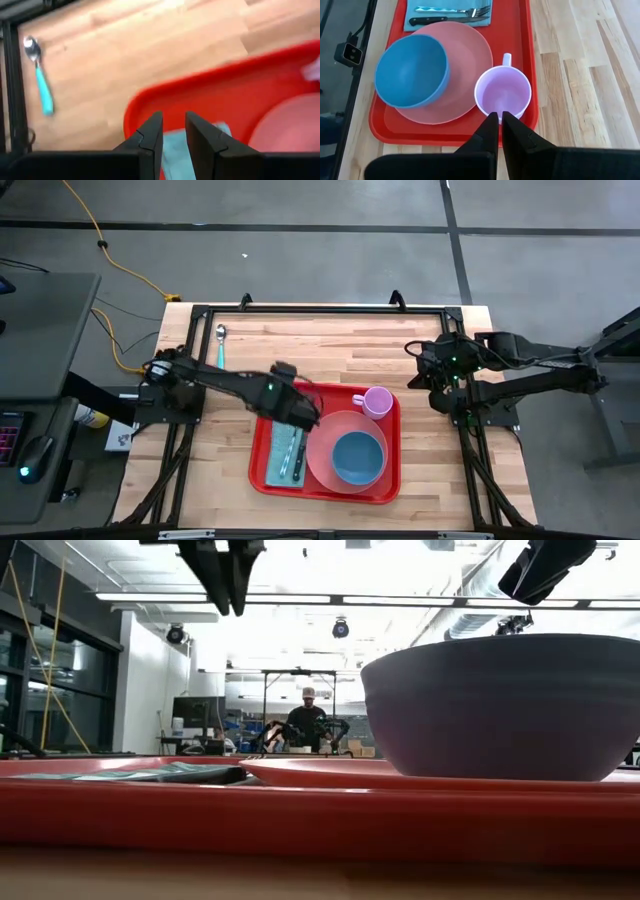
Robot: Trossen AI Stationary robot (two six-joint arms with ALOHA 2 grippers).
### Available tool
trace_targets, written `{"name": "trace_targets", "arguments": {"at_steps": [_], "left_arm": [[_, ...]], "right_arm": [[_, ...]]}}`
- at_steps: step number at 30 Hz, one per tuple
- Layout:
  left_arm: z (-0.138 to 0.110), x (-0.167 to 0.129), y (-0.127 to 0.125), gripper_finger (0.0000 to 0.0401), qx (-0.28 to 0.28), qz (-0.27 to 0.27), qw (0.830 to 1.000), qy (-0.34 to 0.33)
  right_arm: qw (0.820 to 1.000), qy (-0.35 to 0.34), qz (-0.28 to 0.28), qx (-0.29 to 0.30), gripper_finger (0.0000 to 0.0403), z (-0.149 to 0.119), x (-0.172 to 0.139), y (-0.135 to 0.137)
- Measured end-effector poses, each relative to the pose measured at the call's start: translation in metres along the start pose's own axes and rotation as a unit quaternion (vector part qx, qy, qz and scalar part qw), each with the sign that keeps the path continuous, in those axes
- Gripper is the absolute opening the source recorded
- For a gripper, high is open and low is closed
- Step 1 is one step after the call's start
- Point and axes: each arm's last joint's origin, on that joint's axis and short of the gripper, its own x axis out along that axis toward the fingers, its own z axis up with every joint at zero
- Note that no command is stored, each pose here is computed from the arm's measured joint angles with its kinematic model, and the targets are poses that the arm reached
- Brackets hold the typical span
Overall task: Set up tray
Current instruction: Put the green spoon beside the green patterned fork on top of the blue napkin on the red tray
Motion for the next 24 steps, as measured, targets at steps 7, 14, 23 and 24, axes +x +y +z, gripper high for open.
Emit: {"name": "trace_targets", "arguments": {"at_steps": [7, 14, 23, 24], "left_arm": [[0.056, 0.004, 0.052, 0.0111, 0.023, 0.014, 1.000, -0.011], [0.098, 0.004, 0.132, 0.0111, 0.024, 0.024, 0.999, -0.004], [0.062, 0.051, 0.202, 0.0111, -0.024, 0.035, 0.992, 0.119], [0.057, 0.060, 0.205, 0.0111, -0.031, 0.022, 0.991, 0.126]], "right_arm": [[1.000, 0.006, 0.001, 0.010, 0.0000, -0.004, -0.004, 0.000], [1.000, -0.002, -0.014, 0.028, 0.0000, -0.009, -0.011, 0.000], [0.995, -0.026, -0.058, 0.074, 0.0000, -0.012, -0.019, -0.002], [0.995, -0.027, -0.061, 0.079, 0.0000, -0.012, -0.019, -0.002]]}}
